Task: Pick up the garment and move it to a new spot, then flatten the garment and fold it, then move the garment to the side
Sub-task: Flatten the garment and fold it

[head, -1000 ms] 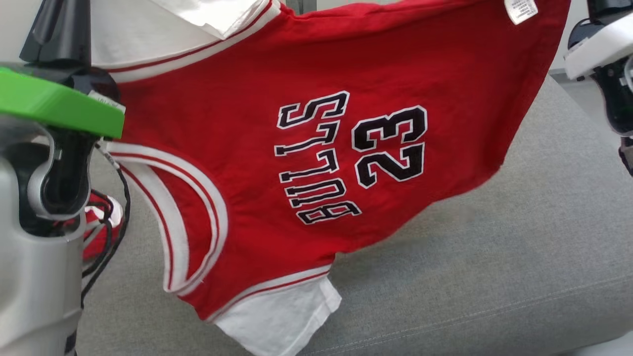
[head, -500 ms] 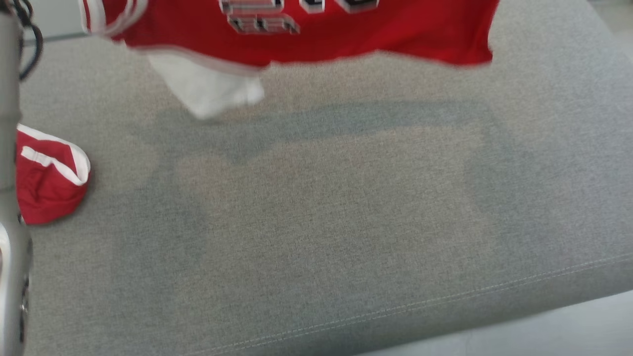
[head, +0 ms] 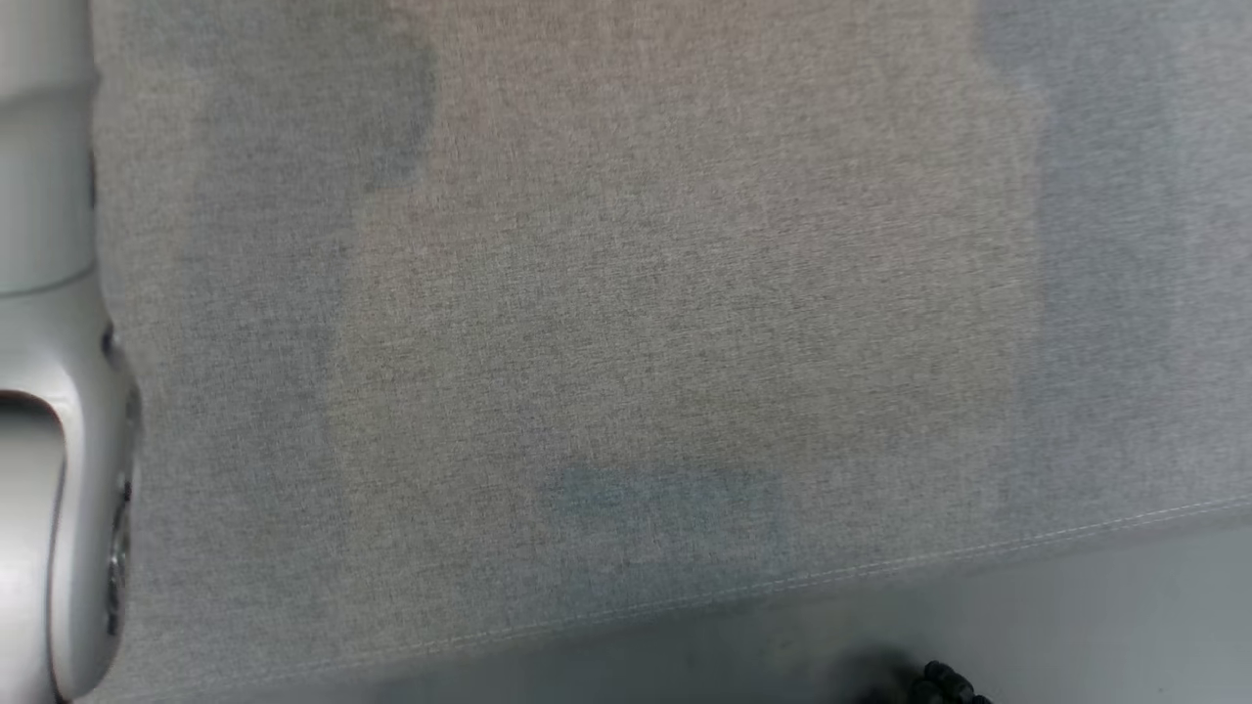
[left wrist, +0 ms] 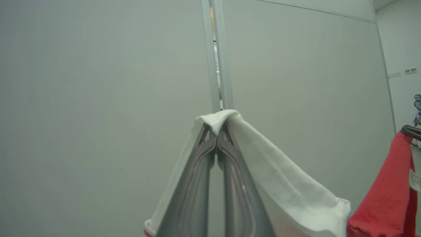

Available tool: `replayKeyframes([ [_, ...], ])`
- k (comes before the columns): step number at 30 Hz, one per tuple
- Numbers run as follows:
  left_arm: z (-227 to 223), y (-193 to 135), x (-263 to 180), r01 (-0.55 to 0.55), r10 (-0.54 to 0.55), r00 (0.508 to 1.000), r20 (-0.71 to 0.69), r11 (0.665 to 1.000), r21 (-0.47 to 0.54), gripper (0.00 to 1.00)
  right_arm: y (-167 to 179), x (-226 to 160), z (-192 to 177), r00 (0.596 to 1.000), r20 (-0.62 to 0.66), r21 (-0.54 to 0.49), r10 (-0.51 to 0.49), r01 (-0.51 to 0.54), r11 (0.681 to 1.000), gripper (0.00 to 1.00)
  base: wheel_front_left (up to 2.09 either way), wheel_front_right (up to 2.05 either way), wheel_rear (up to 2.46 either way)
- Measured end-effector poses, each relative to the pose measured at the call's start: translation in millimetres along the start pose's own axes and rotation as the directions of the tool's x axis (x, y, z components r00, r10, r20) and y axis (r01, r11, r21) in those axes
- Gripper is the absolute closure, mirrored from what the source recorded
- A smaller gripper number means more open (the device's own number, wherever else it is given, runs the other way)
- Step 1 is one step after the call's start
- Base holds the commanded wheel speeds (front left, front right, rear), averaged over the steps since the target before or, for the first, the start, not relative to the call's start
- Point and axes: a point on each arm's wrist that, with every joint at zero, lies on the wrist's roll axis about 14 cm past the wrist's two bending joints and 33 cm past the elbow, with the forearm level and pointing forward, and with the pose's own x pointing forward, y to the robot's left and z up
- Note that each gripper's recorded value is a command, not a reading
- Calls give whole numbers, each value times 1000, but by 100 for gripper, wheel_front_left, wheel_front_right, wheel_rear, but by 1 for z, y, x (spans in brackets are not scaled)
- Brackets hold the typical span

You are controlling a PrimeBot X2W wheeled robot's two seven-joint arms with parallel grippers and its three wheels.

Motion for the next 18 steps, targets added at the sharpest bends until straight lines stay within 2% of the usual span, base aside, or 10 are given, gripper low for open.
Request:
replayKeyframes([
  [5, -92, 5, -54, -29, 17, 987, -160, 997, -73, 100, 45, -23, -96, 988, -149, 81, 51, -39, 996, 100, 0, 0, 0],
  [6, -92, 5, -54, -29, 17, 987, -160, 997, -73, 100, 45, -23, -96, 988, -149, 81, 51, -39, 996, 100, 0, 0, 0],
  [10, -146, 3, -122, -56, 12, 949, -316, 990, -133, 100, 87, -67, -161, 952, -278, 175, 131, -84, 981, 100, 0, 0, 0],
  [14, -161, 4, -193, -105, 25, 903, -429, 981, -164, 100, 96, -119, -192, 913, -372, 248, 167, -76, 966, 100, 0, 0, 0],
  [18, -145, -11, -248, -143, 35, 874, -485, 972, -188, 100, 99, -174, -203, 872, -448, 306, 197, -58, 950, 100, 0, 0, 0],
])
